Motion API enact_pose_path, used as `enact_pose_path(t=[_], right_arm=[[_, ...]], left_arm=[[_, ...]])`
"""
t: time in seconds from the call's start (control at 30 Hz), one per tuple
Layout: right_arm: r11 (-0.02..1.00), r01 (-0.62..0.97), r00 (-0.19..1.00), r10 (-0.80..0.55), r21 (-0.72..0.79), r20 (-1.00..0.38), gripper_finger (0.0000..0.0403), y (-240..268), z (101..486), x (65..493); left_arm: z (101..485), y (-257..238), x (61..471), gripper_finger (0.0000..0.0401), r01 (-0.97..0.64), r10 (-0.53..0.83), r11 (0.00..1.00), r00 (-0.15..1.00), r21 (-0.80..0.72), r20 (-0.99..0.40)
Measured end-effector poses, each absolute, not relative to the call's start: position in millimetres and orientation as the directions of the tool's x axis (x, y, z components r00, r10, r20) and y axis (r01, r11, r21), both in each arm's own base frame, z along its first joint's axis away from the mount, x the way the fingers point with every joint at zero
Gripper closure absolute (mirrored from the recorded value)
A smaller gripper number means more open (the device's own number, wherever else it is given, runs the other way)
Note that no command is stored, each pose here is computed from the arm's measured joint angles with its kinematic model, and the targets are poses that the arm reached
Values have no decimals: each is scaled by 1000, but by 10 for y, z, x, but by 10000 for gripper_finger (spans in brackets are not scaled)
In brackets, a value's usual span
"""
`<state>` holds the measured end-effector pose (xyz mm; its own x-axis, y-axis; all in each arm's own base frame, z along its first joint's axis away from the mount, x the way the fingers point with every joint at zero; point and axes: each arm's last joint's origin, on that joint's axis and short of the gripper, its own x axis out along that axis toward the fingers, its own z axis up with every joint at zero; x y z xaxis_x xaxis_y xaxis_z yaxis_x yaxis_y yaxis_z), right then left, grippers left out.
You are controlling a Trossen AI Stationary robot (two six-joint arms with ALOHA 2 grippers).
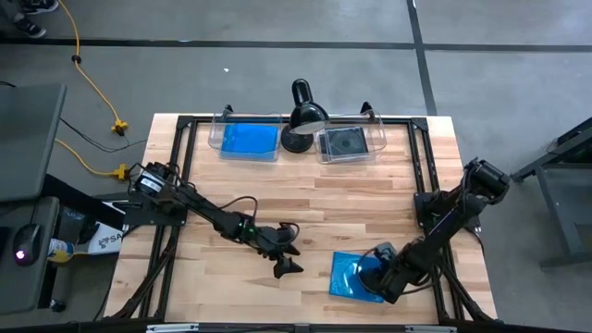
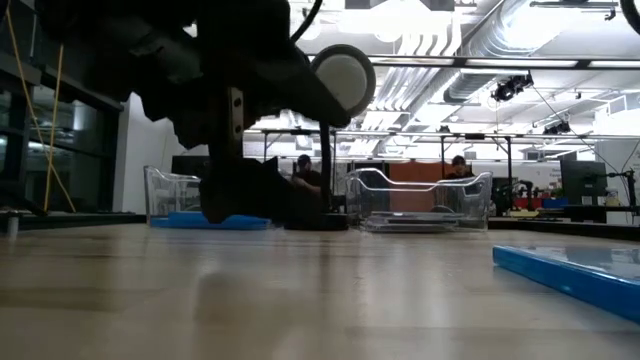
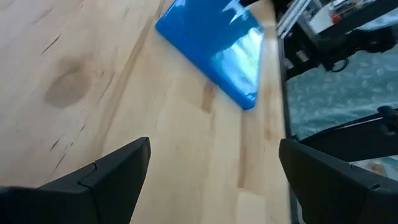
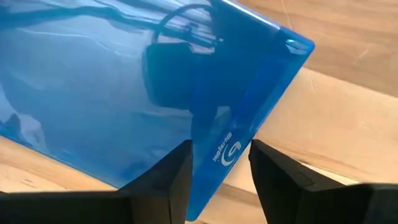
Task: Pick & place jewel cases by type
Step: Put the blue CD case into the left transparent bin
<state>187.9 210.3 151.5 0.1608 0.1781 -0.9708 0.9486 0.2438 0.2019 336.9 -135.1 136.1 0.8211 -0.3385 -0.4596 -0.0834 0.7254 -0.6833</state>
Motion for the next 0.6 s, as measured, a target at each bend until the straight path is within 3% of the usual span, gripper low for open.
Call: enact_pose_path(t=[0.33,0.6], right_arm=[[235,961,114,144,146,-983,259,2054,1501,1851],[209,955,183,139,210,-973,259,2006,1463,2001]], left_arm=[[1355,-1351,3366,48,-81,-344,727,817,-682,-463],[1355,-1351,3366,48,-81,-344,727,817,-682,-463]])
